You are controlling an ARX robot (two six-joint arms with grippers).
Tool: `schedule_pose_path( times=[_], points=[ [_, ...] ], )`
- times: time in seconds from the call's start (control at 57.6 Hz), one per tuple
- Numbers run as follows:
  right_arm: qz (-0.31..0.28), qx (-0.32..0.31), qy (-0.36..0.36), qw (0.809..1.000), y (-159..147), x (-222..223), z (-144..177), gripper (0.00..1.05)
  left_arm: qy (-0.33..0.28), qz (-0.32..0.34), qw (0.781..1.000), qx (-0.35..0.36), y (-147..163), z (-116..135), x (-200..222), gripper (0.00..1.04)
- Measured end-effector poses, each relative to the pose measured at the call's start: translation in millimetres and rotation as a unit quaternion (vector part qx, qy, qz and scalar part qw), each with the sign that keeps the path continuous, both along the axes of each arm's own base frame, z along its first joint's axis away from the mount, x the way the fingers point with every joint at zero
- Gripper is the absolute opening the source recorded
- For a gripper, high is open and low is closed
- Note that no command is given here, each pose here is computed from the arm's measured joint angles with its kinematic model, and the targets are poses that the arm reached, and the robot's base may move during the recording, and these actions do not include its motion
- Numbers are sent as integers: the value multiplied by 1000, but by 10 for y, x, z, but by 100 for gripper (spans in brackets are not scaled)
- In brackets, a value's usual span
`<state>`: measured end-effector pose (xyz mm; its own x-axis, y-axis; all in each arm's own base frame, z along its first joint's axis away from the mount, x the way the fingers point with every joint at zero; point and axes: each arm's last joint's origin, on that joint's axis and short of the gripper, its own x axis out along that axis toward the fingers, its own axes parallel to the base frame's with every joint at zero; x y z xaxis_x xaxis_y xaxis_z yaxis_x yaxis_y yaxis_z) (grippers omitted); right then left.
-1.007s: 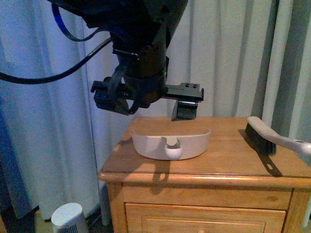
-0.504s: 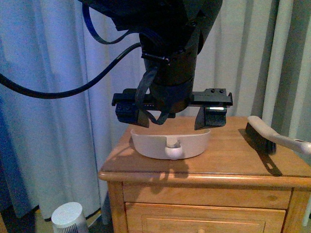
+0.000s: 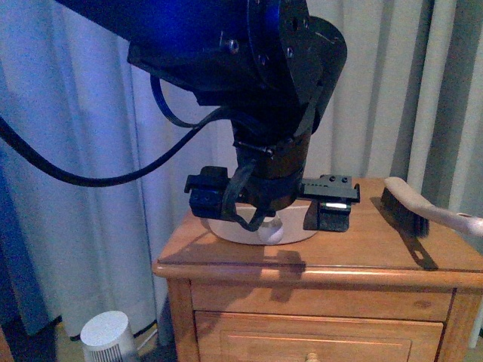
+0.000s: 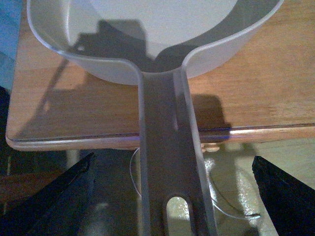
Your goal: Clean up trash
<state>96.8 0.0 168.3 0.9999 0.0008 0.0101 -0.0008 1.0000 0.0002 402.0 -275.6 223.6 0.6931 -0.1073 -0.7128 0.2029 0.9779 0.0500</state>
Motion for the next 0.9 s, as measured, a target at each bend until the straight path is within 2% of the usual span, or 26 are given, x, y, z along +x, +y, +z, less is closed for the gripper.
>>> schedule_pose_path(
  times=[0.208,0.382,0.781,0.903],
  points=[
    [0,0,0,1000,0,0,0,97,-2,-6,1000,19,24,-147,121,97],
    [0,0,0,1000,0,0,0,97,-9,-14,999,36,69,-156,175,97],
    [0,0,0,1000,0,0,0,97,-24,-36,998,39,35,-143,182,34],
    [0,0,0,1000,0,0,0,97,-26,-41,998,38,40,-155,174,30]
  ],
)
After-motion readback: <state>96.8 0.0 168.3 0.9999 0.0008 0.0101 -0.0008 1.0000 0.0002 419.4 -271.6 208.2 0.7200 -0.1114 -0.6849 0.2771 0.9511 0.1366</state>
